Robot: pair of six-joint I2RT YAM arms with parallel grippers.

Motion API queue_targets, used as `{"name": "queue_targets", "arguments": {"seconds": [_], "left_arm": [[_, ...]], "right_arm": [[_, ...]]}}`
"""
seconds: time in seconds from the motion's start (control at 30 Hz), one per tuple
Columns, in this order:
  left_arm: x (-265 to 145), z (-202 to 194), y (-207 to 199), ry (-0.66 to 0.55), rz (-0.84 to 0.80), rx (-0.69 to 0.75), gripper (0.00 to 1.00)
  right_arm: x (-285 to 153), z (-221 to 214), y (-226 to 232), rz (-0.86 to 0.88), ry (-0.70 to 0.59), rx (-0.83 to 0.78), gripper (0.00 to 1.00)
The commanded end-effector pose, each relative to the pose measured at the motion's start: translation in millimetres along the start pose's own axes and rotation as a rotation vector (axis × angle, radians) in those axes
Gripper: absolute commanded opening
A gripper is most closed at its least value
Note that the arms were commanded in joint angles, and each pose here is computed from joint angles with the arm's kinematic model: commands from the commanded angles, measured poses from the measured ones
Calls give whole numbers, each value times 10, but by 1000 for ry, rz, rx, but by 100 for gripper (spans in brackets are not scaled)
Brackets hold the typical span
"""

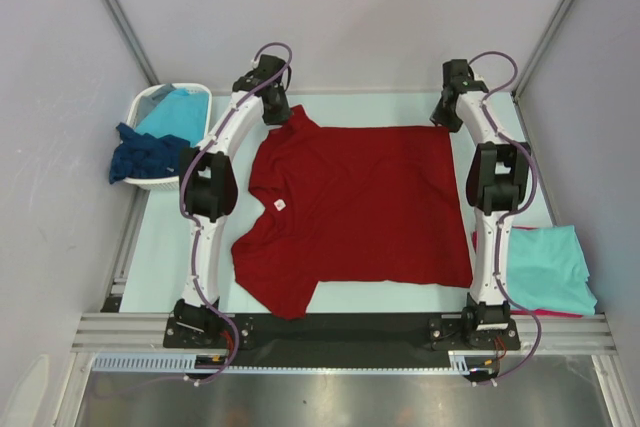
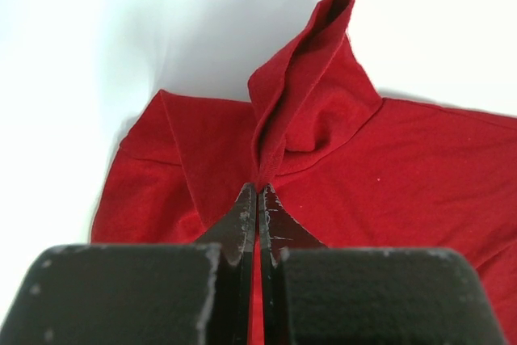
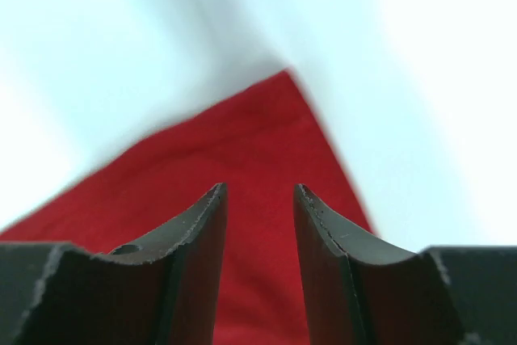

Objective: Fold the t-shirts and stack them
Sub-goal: Grap the side of the flattened tshirt furthest away from the robot with both arms

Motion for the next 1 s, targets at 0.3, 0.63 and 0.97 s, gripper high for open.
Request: {"name": "queue_targets", "arguments": {"seconds": [0.3,0.63,0.97], "left_arm": [[-306,27,38,-42,23,6,0],[-314,6,44,-42,26,11,0],[-242,-12,26,-32,23,10,0]], "right_arm": [[277,234,143,34,-35,30,45],[429,378,175,51,-70,52,46],[518,313,128,43,-49,51,46]]}}
Point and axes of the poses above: each gripper's point midway between its finger pads, its own x axis out along the fingers, its own y axis along the line the jaws close on, z = x × y, the point moved 1 cm from there along -x, back along the fingers, and after that the axes turned 8 degrees about -x, right-handed, at the moved point
